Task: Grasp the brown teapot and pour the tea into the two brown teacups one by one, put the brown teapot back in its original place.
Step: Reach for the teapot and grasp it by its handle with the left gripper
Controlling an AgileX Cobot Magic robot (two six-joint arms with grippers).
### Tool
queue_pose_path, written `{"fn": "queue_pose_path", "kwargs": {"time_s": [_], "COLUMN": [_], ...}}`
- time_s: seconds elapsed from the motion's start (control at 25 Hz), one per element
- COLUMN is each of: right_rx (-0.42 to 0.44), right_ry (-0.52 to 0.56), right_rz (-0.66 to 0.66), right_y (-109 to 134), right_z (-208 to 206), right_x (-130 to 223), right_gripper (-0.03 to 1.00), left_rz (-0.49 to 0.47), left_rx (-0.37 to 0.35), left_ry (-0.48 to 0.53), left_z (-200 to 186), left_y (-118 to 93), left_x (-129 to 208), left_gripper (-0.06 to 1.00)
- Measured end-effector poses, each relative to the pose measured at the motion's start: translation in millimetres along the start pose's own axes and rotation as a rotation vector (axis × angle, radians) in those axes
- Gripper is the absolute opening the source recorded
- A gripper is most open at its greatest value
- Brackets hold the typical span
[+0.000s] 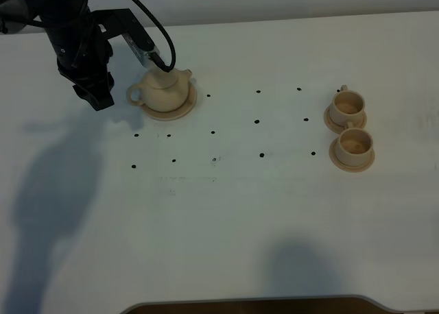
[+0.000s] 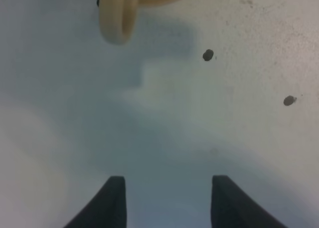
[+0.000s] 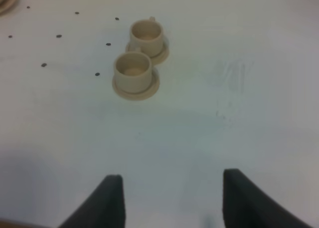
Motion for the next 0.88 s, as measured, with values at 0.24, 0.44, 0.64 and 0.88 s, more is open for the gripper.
{"fn": "queue_pose_path", "kwargs": {"time_s": [0.24,0.44,0.64,0.88], "right_rx": [0.0,0.0,0.0,0.0], "right_ry": [0.0,0.0,0.0,0.0], "right_rz": [0.0,0.0,0.0,0.0], "right_y": [0,0,0,0], "right_z": [0,0,0,0], "right_x": [0,0,0,0], "right_gripper": [0.44,0.44,0.44,0.44], "left_rz": [-0.014,-0.088,-0.162,-0.192], "left_rx": [0.006,0.051,0.067,0.083], "left_ry": [-0.008,-0.059,-0.07,-0.053], "left_z": [0,0,-1,10], "left_y": [-1,-8,-14,-21], "left_x": [-1,-10,-18,-32], "left_gripper": [0.41,0.41,0.41,0.41]}}
Point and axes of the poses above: a point on each arm's last joint axis where the gripper is mounted, z pointing out along that axis toward the gripper, y along the wrist's bending axis when the last joint is at zero, x = y × z, the point moved 5 cm from there along z, pointing out along that axis toward the gripper, and after that the axes turned 5 degrees about z, right-handed, at the moved point
